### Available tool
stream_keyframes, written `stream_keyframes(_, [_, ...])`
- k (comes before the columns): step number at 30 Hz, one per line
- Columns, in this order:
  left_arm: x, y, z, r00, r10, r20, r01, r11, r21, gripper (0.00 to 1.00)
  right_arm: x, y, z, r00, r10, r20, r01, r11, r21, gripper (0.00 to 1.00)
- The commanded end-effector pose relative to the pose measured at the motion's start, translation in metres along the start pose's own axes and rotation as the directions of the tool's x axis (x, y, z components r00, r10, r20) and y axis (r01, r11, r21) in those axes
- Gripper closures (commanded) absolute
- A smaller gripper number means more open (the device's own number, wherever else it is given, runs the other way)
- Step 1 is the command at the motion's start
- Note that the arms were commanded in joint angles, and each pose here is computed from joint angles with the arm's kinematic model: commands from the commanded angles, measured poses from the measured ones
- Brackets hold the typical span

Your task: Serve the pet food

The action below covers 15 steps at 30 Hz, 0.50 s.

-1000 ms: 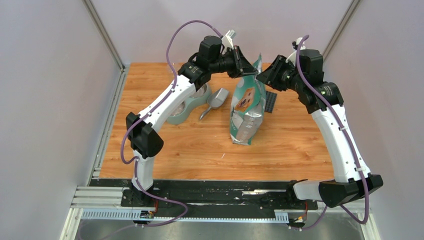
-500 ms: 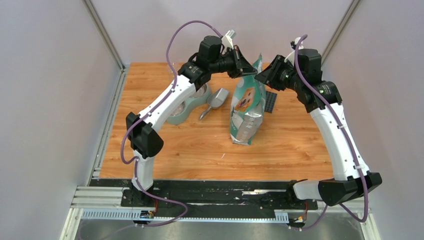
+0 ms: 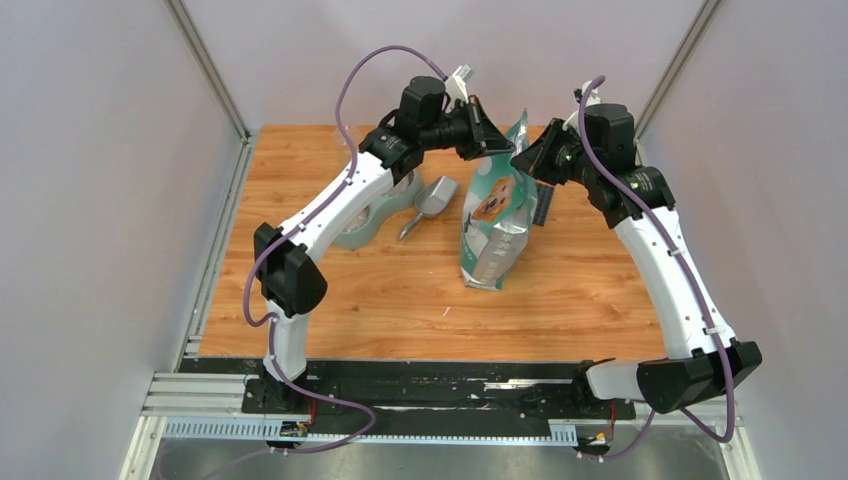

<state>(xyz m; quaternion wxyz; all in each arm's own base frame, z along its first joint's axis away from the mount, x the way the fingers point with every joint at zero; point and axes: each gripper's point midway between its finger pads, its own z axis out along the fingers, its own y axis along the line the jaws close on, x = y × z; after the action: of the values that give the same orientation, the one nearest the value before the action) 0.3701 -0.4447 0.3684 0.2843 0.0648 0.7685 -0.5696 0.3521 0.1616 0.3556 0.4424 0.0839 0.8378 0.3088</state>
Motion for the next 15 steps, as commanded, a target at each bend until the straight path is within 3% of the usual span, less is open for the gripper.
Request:
stream_keyframes(1, [-0.006, -0.049, -0.021, 0.994, 0.097, 0.041, -0.102, 0.989, 0.111, 1.0, -0.012, -0.023, -0.003, 0.996, -0.04, 0.081, 0.03, 0.993, 0.113, 1.0])
stream_keyframes(6, [-0.008, -0.033, -0.025, 0.985, 0.161, 0.057, -0.162, 0.986, 0.024, 1.0, -0.031, -0.038, -0.016, 0.981, -0.088, 0.171, 0.049, 0.974, 0.222, 1.0])
stream_keyframes(15, [-0.015, -0.027, -0.033, 0.974, 0.208, 0.087, -0.205, 0.978, -0.04, 1.0, -0.048, -0.042, -0.023, 0.966, -0.152, 0.209, 0.09, 0.956, 0.279, 1.0])
